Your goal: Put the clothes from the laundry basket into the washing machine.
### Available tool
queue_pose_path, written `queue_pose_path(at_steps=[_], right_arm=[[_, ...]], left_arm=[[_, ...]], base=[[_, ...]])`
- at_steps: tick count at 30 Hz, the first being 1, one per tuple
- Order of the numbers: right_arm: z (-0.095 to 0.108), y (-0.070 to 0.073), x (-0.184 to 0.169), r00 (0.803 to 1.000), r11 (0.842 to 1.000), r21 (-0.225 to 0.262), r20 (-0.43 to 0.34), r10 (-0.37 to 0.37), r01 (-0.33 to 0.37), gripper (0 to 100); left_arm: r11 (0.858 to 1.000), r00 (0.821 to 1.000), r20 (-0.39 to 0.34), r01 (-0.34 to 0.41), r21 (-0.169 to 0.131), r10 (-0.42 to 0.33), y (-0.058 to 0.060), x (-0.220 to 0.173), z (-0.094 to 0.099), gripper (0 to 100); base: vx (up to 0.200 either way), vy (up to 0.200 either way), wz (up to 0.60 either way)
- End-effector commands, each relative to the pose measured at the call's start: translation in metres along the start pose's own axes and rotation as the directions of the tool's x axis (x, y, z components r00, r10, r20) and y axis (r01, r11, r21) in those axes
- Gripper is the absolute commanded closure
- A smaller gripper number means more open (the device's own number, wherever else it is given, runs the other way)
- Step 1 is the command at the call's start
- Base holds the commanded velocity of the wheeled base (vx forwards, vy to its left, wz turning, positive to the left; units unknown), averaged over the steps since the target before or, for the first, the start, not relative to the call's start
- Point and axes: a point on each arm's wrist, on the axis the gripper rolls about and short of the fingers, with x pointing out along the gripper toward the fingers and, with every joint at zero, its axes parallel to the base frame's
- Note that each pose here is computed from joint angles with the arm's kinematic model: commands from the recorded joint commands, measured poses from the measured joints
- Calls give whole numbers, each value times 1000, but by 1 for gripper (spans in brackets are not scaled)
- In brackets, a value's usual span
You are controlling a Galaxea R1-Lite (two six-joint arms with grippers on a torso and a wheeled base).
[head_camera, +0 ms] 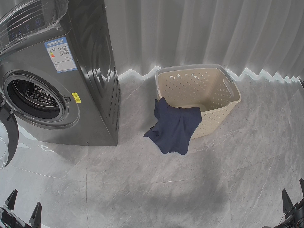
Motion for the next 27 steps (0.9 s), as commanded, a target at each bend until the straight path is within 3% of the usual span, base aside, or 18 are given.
queue_pose_path(at_steps=[1, 5, 11, 23, 27], right_arm=[[-5, 0, 0, 1000, 1000, 0, -3, 0, 0, 0], [-5, 0, 0, 1000, 1000, 0, -3, 0, 0, 0], [-5, 0, 0, 1000, 1000, 0, -3, 0, 0, 0], [-5, 0, 0, 1000, 1000, 0, -3, 0, 0, 0], [-5, 0, 0, 1000, 1000, -2, -4, -3, 3, 0]], left_arm=[[1000, 1000, -3, -1, 0, 1, 0, 0, -5, 0], [1000, 1000, -3, -2, -1, 2, 0, 0, -5, 0], [1000, 1000, -3, -4, -3, 4, 0, 0, -5, 0], [1000, 1000, -3, -2, -1, 2, 0, 0, -5, 0], [1000, 1000, -3, -2, 0, 2, 0, 0, -5, 0]], base=[[200, 0, 0], [200, 0, 0], [0, 0, 0], [0, -200, 0], [0, 0, 0]])
